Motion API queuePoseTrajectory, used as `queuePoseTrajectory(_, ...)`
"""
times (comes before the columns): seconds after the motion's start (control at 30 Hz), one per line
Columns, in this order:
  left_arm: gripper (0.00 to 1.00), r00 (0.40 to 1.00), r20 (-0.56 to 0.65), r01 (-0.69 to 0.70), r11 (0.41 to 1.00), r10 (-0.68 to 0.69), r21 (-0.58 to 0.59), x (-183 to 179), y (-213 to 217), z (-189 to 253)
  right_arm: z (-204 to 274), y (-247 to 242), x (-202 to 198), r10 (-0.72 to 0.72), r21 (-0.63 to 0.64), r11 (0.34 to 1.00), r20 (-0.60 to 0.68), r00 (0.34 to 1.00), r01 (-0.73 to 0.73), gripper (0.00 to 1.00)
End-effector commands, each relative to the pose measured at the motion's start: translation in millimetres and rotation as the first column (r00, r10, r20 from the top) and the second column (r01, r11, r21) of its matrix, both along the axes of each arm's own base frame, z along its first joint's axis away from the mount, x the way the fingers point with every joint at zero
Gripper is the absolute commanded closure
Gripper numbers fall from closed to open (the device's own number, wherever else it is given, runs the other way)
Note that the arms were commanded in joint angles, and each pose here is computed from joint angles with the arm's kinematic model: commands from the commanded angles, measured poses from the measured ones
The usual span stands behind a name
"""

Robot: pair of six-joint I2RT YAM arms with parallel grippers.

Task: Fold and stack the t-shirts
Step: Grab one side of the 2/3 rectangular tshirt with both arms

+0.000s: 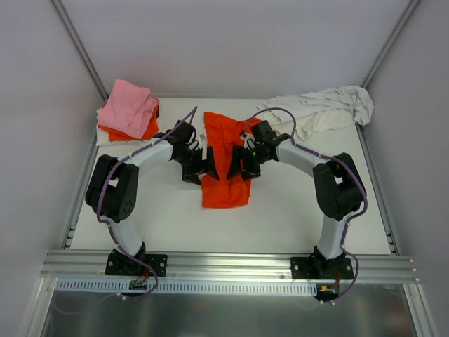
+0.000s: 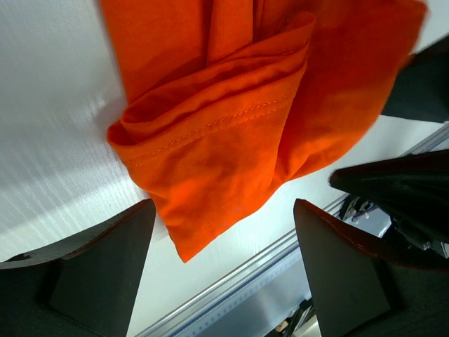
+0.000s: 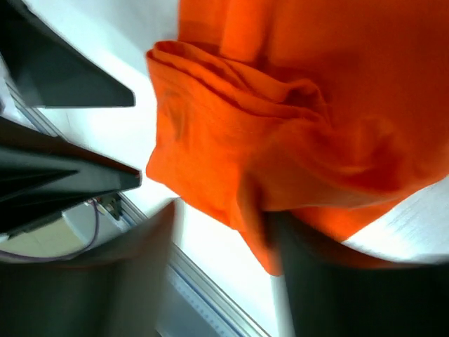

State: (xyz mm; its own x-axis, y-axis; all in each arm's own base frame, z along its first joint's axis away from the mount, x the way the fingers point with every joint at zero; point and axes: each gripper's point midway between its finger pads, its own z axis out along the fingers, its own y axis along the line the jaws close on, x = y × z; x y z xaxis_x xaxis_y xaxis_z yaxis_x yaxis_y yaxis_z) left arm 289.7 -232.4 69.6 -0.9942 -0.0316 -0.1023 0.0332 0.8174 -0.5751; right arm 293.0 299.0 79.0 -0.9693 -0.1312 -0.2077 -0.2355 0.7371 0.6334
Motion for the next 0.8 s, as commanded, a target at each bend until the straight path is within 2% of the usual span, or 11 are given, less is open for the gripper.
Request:
queuePoseTrajectory(0.0,0.19,1.0,0.013,0.002,1.0,-0.002,-0.02,6,-8,7,-23,-4,-10,0.036,-0.036,0.999,-0.045,0.998,-0.038,0.27)
queuePoseTrajectory(0.03,0.18,1.0,0.016,0.001,1.0,0.0,-0.022,7,-8,8,-28,-7,-14,0.037,-0.055,0.998,-0.069,0.997,-0.041,0.25)
queuePoseTrajectory(0.07,0.19,1.0,0.017,-0.001,1.0,0.001,-0.023,7,-8,8,-29,-7,-12,0.044,-0.062,0.997,-0.065,0.997,-0.049,0.18)
queuePoseTrajectory(0.13,0.19,1.0,0.015,-0.001,1.0,0.001,-0.022,6,-8,8,-31,-10,-12,0.049,-0.085,0.995,-0.069,0.996,-0.054,0.15)
queuePoseTrajectory(0.33,0.19,1.0,0.027,0.005,0.999,-0.004,-0.041,7,-10,10,-16,-18,-12,0.053,-0.113,0.992,-0.04,0.998,-0.057,0.12)
queuePoseTrajectory(0.37,0.19,1.0,0.023,0.008,0.999,-0.007,-0.042,6,-10,10,-13,-21,-12,0.049,-0.128,0.99,-0.027,0.998,-0.052,0.08)
queuePoseTrajectory(0.53,0.2,0.999,0.016,0.03,0.997,-0.029,-0.07,-7,-10,21,-2,-45,-25,0.063,-0.201,0.978,0.003,0.998,-0.061,0.01)
queuePoseTrajectory(0.67,0.07,0.997,0.056,0.067,0.992,-0.061,-0.109,-20,-8,35,15,-72,-38,0.033,-0.222,0.975,0.059,0.998,-0.019,0.01)
queuePoseTrajectory(0.7,0.01,0.996,0.057,0.071,0.992,-0.065,-0.108,-26,-5,33,18,-77,-42,0.026,-0.224,0.975,0.062,0.998,-0.012,0.01)
queuePoseTrajectory(0.77,0.01,0.992,0.099,0.089,0.988,-0.076,-0.13,-33,-4,43,13,-89,-53,0.011,-0.245,0.969,0.055,0.998,0.003,0.0)
